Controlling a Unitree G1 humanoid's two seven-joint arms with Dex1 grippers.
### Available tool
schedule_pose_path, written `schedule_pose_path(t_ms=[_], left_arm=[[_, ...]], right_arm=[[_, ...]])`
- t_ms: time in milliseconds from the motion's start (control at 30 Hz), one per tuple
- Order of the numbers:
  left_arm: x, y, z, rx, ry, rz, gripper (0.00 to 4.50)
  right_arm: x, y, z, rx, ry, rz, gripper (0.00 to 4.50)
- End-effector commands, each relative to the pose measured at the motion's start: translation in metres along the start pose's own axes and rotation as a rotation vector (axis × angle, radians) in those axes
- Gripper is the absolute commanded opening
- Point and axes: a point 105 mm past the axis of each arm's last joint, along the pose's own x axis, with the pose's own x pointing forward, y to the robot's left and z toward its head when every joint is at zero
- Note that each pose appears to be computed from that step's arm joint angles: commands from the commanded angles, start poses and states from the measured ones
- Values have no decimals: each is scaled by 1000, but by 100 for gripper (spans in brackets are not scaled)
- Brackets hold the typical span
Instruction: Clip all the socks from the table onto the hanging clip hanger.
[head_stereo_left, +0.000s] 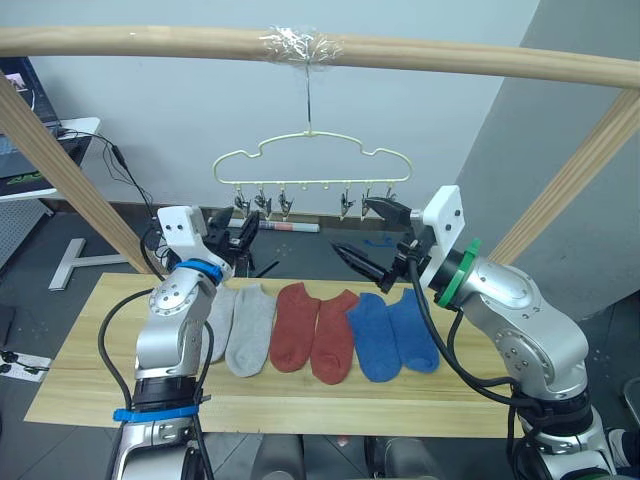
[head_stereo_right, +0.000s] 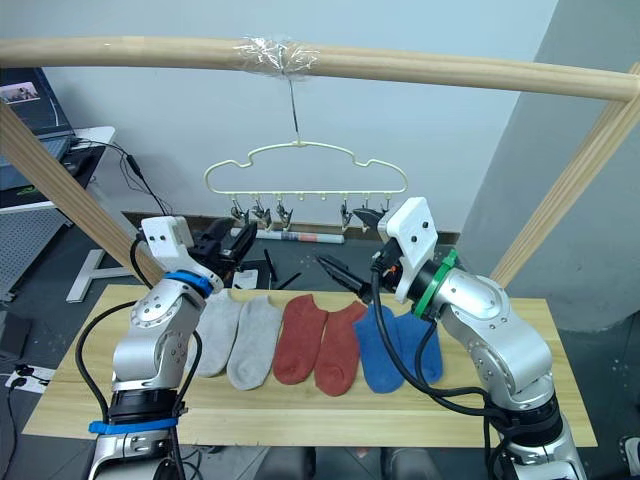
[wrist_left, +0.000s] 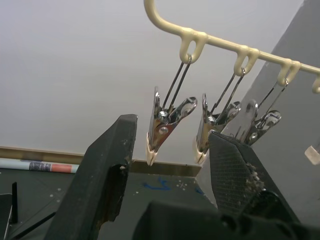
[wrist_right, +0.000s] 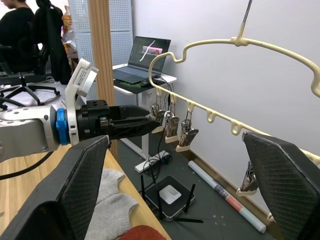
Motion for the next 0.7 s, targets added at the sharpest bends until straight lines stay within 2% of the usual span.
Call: schedule_pose_path(t_ms=[33,400,700], left_arm=[[3,1,17,21,-52,11,255],[26,-1,27,34,-95,2,255],[25,-3,28,41,-105,4,255]], right_arm=[[-2,2,19,-46,-62,8,450],[-3,-8,23,-64,-62,-20,450],[-3,-7,26,-60,-70,-24,450]])
